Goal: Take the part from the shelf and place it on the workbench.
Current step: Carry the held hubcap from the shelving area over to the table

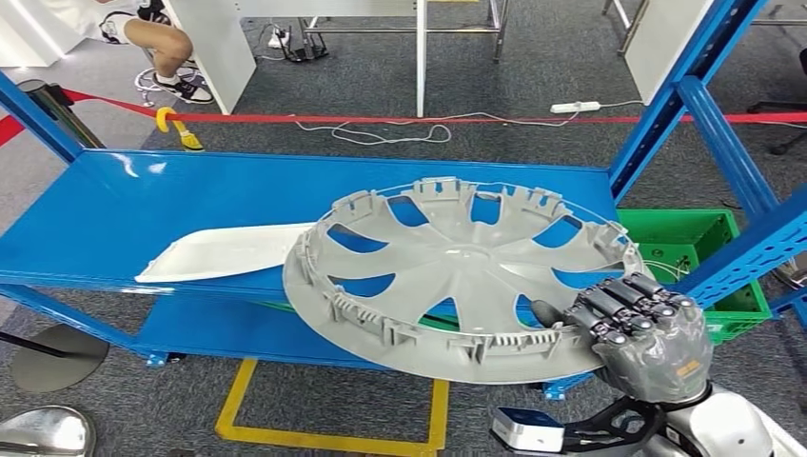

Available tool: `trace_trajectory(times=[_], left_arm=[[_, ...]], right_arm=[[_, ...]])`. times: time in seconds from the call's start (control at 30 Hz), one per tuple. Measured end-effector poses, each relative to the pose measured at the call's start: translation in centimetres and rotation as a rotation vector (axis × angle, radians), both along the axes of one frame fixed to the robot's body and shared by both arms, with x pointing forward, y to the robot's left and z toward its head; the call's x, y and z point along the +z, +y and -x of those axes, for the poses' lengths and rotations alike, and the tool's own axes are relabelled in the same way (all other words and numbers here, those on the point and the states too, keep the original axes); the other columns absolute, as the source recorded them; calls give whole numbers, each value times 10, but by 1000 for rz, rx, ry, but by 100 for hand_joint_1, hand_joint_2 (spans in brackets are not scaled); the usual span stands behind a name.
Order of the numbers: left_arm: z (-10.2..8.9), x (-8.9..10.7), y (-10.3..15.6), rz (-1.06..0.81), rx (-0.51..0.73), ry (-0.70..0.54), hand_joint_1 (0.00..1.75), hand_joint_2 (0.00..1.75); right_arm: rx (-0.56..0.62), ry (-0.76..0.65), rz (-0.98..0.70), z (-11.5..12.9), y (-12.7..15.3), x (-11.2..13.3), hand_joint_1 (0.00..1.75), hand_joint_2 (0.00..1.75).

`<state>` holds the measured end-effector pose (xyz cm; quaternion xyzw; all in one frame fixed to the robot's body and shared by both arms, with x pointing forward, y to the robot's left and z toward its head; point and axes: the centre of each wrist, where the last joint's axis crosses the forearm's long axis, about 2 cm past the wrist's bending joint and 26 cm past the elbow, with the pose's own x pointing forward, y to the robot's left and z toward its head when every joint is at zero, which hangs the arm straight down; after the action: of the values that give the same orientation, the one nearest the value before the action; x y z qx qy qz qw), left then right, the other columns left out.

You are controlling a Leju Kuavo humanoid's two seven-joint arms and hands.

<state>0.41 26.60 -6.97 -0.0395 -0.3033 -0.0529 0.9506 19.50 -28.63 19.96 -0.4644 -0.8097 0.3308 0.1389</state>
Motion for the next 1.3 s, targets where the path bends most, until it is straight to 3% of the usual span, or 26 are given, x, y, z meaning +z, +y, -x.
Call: trace_trajectory(times=[0.63,1.3], left_arm=[[-2,-15,11,-13,-41,4,0,175],[-4,-16,9,-42,-26,1,0,175]], right_arm=[[2,17,-25,0,-1,0,175,175],[2,36,-64,1,-2,1,175,175]])
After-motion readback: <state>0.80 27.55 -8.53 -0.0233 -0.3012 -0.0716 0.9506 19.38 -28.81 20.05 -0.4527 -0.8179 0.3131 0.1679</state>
